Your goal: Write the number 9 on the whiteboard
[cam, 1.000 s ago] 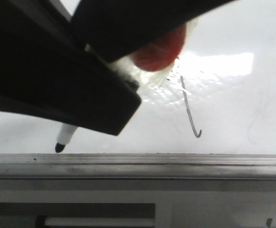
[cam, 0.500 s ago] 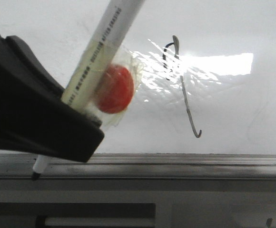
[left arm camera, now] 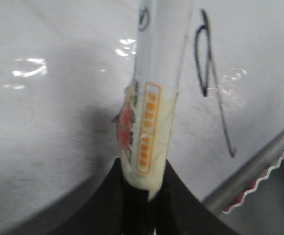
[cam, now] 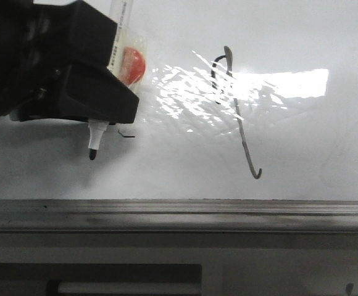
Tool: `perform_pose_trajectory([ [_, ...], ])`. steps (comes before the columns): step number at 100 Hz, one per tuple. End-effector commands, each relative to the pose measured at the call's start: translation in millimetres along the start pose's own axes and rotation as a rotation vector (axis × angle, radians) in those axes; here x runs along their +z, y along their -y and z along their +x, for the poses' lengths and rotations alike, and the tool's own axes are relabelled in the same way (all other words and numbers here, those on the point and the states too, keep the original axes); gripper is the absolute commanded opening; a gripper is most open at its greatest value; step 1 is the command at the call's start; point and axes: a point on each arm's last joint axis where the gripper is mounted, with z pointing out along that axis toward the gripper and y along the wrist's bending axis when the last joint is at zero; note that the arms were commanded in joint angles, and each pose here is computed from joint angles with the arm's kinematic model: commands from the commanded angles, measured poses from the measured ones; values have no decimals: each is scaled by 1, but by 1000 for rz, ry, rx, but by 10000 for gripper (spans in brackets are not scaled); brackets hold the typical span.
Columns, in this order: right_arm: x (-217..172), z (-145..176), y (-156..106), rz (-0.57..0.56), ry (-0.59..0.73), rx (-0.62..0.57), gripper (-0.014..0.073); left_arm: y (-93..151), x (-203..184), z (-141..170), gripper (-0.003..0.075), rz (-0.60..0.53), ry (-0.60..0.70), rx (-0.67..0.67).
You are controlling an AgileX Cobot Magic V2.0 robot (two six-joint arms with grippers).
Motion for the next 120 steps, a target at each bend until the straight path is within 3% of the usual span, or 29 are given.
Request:
perform_pose_trajectory([
  [1, -5, -14, 8, 57, 77, 20, -62, -4, 0, -11, -21, -73, 69, -89],
  [36, -5, -14, 8, 57, 77, 20, -62, -23, 12, -11, -20, -276, 112, -75],
  [52, -4, -13, 8, 55, 73, 21, -62, -27, 13, -11, -10, -309, 122, -73],
  [59, -2, -12, 8, 53, 67, 22, -62, -27, 13, -11, 62, -311, 123, -73],
  [72, 3, -10, 8, 48, 53, 24, -62, -27, 13, -11, 307, -315, 125, -75],
  [79, 4, -10, 8, 46, 48, 24, -62, -28, 13, -11, 388, -321, 128, -75],
  [107, 7, -8, 8, 42, 39, 26, -61, -27, 7, -15, 549, -322, 154, -78],
  [120, 2, -9, 7, 52, 55, 24, -61, -19, -16, -27, 556, -248, 225, -94],
])
